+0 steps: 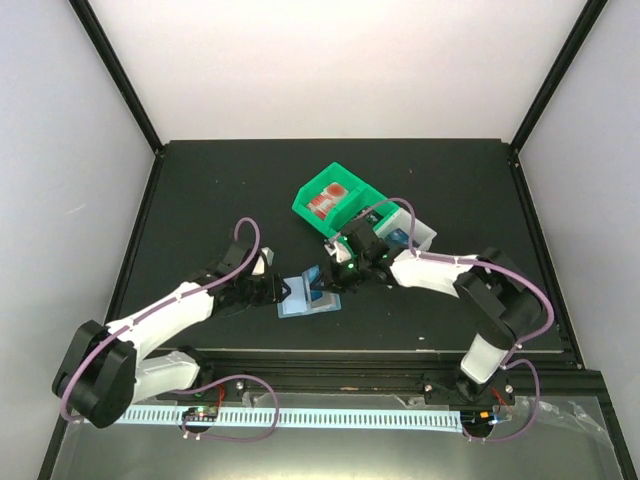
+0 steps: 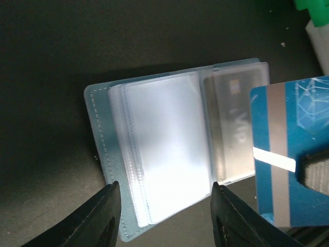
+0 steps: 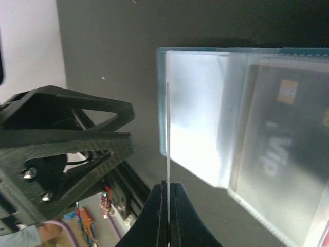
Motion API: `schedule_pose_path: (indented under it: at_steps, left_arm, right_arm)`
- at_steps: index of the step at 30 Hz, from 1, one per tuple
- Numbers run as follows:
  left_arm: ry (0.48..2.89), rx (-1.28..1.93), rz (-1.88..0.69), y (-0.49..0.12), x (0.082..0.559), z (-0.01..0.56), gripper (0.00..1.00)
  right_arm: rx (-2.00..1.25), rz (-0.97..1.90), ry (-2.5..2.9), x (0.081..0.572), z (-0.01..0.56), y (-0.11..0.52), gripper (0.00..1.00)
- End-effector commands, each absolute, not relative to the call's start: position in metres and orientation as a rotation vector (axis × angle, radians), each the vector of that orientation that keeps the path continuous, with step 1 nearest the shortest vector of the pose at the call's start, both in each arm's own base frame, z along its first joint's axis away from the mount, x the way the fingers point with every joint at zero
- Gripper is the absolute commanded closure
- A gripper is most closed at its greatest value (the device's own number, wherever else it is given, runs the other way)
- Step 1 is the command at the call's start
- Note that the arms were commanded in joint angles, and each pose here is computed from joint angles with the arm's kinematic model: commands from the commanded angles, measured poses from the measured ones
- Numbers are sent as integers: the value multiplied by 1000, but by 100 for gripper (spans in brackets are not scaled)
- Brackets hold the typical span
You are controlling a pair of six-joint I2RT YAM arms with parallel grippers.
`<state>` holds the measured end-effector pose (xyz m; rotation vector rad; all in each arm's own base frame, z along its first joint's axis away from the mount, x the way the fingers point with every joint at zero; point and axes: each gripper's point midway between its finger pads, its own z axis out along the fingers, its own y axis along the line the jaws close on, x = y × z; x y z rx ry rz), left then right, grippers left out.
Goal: Put the credit cards into the card holder
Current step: Insert the credit card into the card holder.
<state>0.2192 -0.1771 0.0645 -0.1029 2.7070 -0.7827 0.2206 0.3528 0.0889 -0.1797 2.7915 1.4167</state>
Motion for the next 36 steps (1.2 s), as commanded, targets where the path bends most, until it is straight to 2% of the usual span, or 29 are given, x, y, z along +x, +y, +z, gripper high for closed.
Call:
schedule_pose_path:
  at_steps: [1, 10, 20, 30, 36]
  left_arm:
    - [2705, -107, -708, -168, 225, 58, 53]
    - [2798, -147, -638, -162, 219, 33, 59]
    - [2847, -172, -559, -152, 213, 21, 60]
    - [2895, -182, -521, -149, 207, 8, 66]
    - [2897, -175, -537, -151, 208, 7, 69]
  right_arm:
    - [-242, 1305, 2793, 230, 70, 356, 99]
    - [-215, 1225, 2770, 239, 50, 359, 99]
    - [-176, 1220, 2809, 233, 28, 361, 99]
    - [-68, 1169, 2772, 236, 36, 347, 99]
    - [-105, 1257, 2802, 228, 32, 357, 99]
